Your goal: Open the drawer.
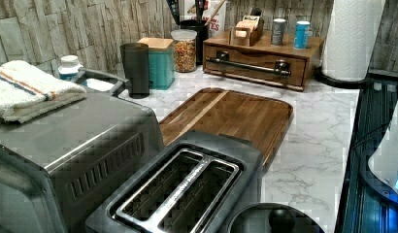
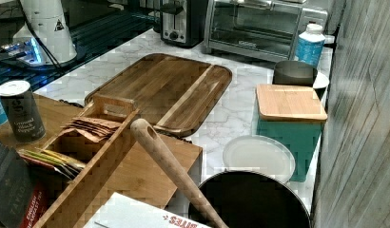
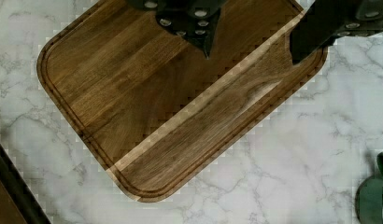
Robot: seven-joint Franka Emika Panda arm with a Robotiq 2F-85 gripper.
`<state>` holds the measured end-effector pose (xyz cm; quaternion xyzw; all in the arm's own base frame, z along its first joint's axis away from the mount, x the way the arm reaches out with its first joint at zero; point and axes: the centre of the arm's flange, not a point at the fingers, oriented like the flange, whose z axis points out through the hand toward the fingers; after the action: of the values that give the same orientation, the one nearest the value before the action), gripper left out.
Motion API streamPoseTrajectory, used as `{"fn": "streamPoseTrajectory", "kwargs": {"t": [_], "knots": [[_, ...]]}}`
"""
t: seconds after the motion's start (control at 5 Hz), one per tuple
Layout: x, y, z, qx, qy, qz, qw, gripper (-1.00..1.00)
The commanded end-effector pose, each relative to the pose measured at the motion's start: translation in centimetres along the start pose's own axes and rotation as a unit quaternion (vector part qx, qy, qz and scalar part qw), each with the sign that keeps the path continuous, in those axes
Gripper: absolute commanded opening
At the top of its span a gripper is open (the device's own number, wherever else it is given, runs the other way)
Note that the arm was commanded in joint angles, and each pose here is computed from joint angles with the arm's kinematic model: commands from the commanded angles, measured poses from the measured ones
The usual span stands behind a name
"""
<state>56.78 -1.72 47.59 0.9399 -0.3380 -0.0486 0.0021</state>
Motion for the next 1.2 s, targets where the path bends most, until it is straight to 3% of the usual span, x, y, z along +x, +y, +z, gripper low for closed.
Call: {"fn": "streamPoseTrajectory", "kwargs": {"t": [0.2,0.4,0.6,1.0,1.2], "knots": [[-0.1,0.0,0.4,0.001,-0.006,0.001,1.0,1.0],[1.1,2.4,1.4,-0.013,-0.01,-0.087,0.996,1.0],[2.3,5.0,2.9,-0.024,0.011,-0.151,0.988,1.0],[6.8,10.1,5.3,-0.045,0.022,-0.216,0.975,1.0],[8.5,12.4,6.7,-0.054,0.038,-0.245,0.967,1.0]]}}
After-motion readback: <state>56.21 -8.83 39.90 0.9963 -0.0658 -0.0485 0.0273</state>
